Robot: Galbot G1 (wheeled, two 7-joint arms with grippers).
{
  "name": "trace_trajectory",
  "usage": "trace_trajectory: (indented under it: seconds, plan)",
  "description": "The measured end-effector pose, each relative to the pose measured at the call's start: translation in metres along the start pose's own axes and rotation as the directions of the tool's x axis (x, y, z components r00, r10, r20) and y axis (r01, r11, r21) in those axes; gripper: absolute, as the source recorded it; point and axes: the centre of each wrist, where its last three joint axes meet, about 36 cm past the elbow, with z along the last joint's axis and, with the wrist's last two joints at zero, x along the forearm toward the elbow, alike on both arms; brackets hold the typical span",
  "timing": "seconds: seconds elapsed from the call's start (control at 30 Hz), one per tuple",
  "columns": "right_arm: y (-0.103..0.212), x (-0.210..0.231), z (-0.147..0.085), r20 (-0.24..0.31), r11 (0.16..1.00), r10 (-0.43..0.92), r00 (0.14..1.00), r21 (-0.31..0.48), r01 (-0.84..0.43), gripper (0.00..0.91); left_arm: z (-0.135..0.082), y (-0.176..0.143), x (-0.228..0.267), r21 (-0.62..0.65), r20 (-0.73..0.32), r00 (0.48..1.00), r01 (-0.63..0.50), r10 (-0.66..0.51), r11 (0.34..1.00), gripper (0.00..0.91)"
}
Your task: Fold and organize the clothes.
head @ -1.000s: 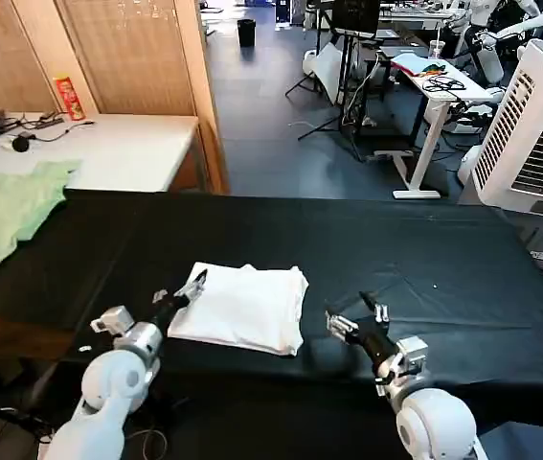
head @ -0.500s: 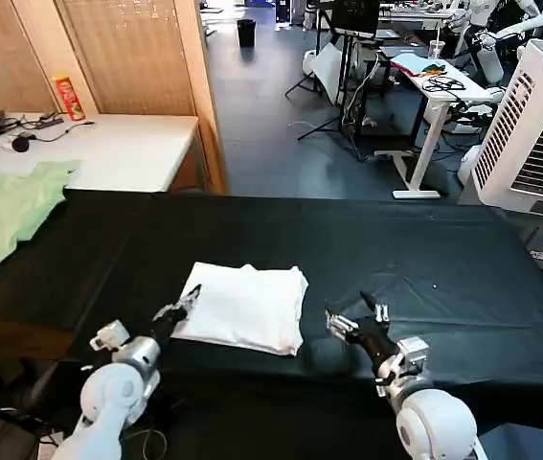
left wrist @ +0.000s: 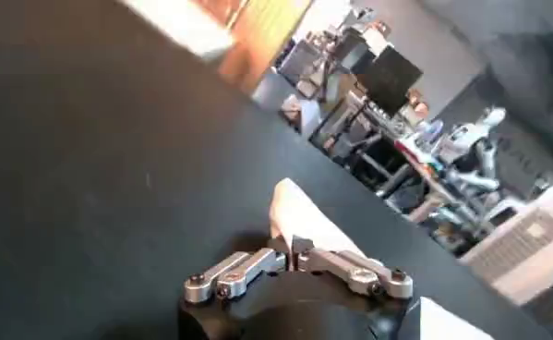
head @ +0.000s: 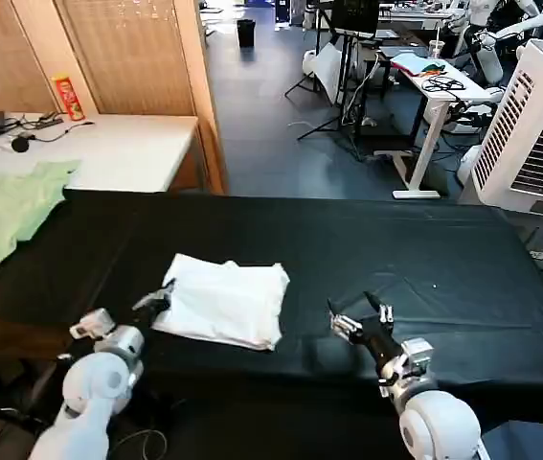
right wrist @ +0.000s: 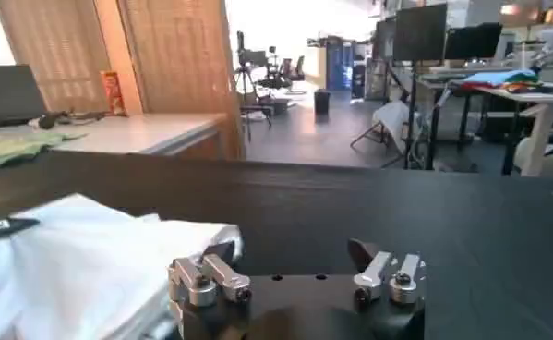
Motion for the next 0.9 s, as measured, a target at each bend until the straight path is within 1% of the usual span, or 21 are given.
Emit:
trace_trajectory:
  seconds: [0.13, 0.27, 0.37, 0.43, 0.5, 0.6, 0.67, 0.83, 0.9]
  plan:
    - [0.000, 0.000, 0.001, 0.006, 1.000, 0.026, 1.000, 0.009, -0.026, 0.878, -0.031, 0.015, 0.012, -0.188, 0.074, 0.995, 0.083, -0.070, 0.979, 0.000]
    - [0.004, -0.002, 0.000, 0.020, 0.999, 0.033, 0.999, 0.008, -0.033, 0.878, -0.071, 0.031, 0.028, -0.381, 0.163, 0.981, 0.161, -0.105, 0.910, 0.000]
    - [0.006, -0.003, -0.001, 0.025, 1.000, 0.028, 0.999, 0.003, -0.028, 0.878, -0.105, 0.035, 0.039, -0.478, 0.231, 0.967, 0.211, -0.110, 0.853, 0.000]
    - [0.006, -0.004, 0.000, 0.022, 1.000, 0.028, 0.999, 0.001, -0.028, 0.878, -0.118, 0.030, 0.045, -0.524, 0.264, 0.958, 0.236, -0.108, 0.818, 0.000]
    - [0.006, -0.003, 0.001, 0.019, 1.000, 0.027, 0.999, -0.001, -0.027, 0.878, -0.122, 0.021, 0.051, -0.552, 0.280, 0.956, 0.239, -0.093, 0.798, 0.000]
    - [0.006, -0.001, 0.003, 0.012, 1.000, 0.028, 1.000, -0.003, -0.028, 0.878, -0.122, 0.001, 0.057, -0.571, 0.296, 0.955, 0.208, -0.037, 0.794, 0.000]
    - [0.005, 0.000, 0.005, 0.006, 1.000, 0.028, 1.000, -0.002, -0.028, 0.878, -0.113, -0.011, 0.057, -0.561, 0.288, 0.958, 0.177, -0.009, 0.809, 0.000]
    - [0.005, 0.002, 0.010, -0.010, 1.000, 0.026, 1.000, -0.005, -0.026, 0.878, -0.070, -0.041, 0.047, -0.448, 0.185, 0.982, 0.060, 0.027, 0.892, 0.000]
    - [0.006, 0.002, 0.011, -0.012, 1.000, 0.015, 1.000, -0.017, -0.015, 0.878, -0.050, -0.058, 0.039, -0.418, 0.156, 0.985, -0.001, 0.072, 0.908, 0.000]
